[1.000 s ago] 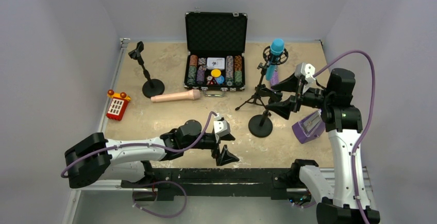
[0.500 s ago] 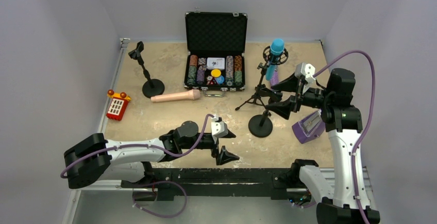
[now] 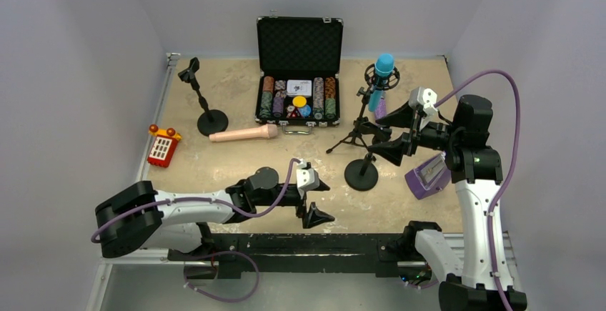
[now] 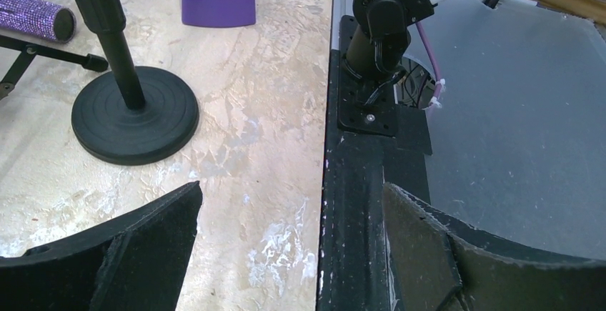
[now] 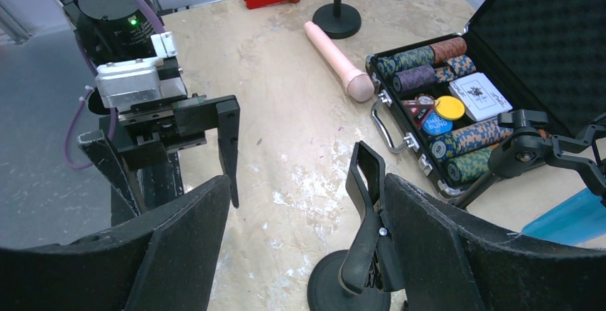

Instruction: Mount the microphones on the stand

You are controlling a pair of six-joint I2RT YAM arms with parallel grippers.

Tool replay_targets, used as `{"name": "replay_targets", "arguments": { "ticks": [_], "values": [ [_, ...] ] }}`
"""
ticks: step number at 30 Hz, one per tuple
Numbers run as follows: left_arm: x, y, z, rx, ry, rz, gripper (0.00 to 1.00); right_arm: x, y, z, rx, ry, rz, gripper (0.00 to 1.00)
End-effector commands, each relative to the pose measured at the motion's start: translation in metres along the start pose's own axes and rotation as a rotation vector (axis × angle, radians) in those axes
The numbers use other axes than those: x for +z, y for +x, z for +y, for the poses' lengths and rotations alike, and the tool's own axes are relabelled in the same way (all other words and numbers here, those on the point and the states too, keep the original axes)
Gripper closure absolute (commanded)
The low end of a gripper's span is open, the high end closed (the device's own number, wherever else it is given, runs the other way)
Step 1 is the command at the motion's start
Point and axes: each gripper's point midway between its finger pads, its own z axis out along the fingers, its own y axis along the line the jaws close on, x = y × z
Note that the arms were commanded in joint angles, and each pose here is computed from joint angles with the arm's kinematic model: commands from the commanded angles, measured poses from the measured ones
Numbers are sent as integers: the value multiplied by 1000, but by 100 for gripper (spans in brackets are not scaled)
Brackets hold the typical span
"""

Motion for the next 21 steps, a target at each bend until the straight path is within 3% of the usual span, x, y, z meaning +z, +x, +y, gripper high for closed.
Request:
{"name": "replay_targets", "arguments": {
  "ticks": [1,21],
  "values": [
    [11,-38,-8,74,52,-107,1,-1,-6,2,-48,-11,-19,18],
    [40,-54,-8,113,91,-142,1,-1,-10,0,-45,-11,-16,18]
  ]
}}
